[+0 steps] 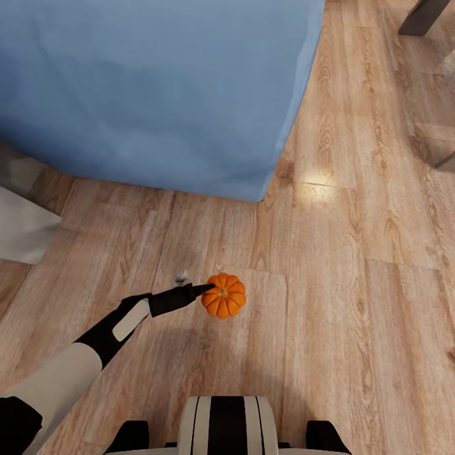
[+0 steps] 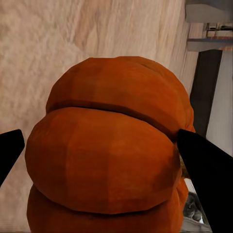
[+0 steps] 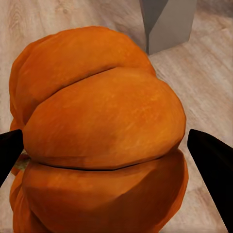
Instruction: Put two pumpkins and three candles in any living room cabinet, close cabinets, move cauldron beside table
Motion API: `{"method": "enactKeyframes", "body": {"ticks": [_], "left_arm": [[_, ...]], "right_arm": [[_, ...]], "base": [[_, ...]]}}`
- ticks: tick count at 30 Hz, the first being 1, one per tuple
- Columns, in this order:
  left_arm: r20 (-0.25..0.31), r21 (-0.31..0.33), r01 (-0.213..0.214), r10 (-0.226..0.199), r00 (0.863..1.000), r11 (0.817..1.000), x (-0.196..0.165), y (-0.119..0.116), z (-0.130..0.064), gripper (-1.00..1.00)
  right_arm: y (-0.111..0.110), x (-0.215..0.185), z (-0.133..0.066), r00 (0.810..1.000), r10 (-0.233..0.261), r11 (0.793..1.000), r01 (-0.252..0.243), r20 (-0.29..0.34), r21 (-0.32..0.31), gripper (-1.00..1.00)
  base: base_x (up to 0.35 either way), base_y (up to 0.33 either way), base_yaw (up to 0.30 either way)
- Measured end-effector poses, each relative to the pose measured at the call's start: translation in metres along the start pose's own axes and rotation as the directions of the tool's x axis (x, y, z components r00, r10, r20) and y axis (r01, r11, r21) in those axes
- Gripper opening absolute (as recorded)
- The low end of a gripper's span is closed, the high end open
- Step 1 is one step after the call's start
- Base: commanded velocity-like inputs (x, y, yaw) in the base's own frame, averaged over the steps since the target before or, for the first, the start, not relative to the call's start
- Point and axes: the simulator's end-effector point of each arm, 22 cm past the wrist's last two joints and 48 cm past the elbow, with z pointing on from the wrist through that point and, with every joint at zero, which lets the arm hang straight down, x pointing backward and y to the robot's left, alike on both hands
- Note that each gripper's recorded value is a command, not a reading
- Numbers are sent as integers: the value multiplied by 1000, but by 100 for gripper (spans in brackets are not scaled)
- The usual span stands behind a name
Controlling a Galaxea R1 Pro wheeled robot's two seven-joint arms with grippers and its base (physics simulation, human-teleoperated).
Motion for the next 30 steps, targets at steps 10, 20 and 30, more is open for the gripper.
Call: {"method": "enactKeyframes", "body": {"ticks": [10,20,30], "left_arm": [[-15,32,-6,6,1000,999,-2,-16,4,-100],[-3,63,-46,46,999,997,-15,-44,12,-100],[6,97,-85,85,996,992,-17,-65,20,-100]], "right_arm": [[1,18,8,997,-58,998,59,-60,28,-100],[-22,31,7,984,-130,982,145,-122,122,-100],[-44,83,3,959,-148,970,189,-241,155,-100]], "base": [[0,0,0],[0,0,0],[0,0,0]]}}
